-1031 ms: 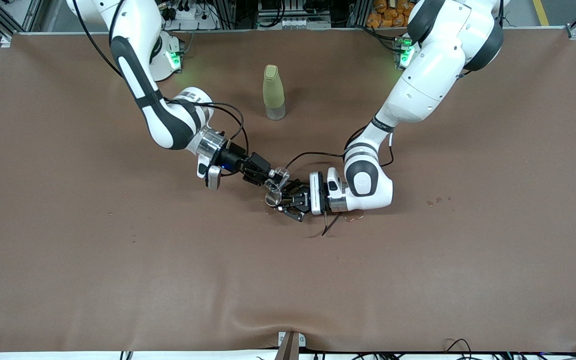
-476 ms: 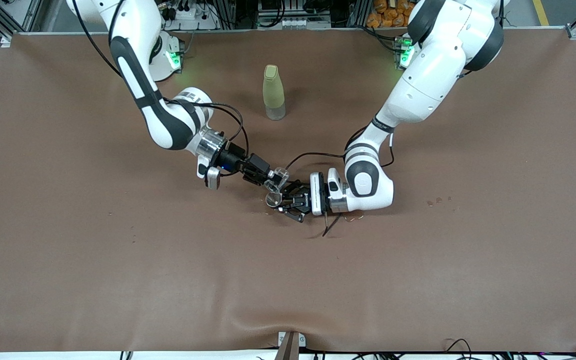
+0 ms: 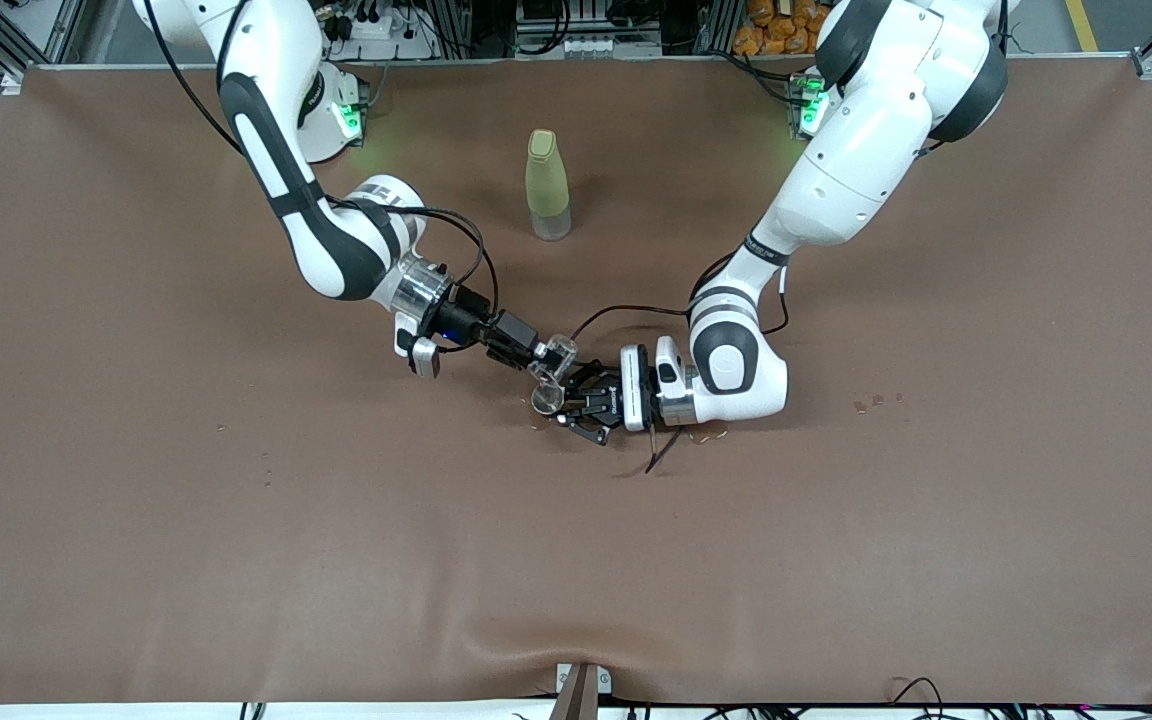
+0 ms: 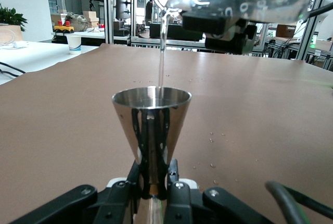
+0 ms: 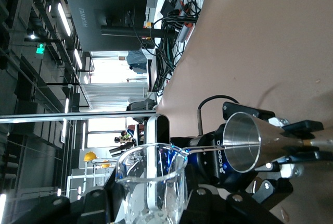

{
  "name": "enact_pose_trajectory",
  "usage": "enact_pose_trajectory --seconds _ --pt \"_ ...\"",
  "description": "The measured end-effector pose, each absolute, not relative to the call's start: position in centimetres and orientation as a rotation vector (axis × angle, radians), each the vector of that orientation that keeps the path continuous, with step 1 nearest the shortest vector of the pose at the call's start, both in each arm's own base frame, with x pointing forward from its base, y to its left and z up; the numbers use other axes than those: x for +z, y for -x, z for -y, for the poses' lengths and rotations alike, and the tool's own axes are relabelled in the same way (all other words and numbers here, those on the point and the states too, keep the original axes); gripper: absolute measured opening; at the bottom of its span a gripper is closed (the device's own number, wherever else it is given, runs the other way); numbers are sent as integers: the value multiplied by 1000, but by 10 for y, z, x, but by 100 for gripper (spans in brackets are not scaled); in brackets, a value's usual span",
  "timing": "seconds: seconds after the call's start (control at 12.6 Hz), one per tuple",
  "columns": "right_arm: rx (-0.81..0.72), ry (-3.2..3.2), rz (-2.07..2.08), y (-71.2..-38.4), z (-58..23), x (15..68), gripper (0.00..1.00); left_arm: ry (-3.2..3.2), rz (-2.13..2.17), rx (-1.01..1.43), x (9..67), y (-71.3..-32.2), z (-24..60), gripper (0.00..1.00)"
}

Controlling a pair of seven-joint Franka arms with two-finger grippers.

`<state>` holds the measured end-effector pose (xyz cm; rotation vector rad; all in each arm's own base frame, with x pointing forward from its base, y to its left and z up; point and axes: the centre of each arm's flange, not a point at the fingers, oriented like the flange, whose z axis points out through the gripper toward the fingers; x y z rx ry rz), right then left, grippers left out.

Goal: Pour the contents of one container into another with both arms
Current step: 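Tilt the glass cup with the right gripper to pour into the jigger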

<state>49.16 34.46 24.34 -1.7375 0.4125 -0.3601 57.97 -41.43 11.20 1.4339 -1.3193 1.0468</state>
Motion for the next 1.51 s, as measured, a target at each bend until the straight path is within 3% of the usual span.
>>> enact_pose_trajectory --seconds 1.51 --pt "-199 1662 -599 -495 -346 244 50 -1439 1306 1048 111 -579 415 22"
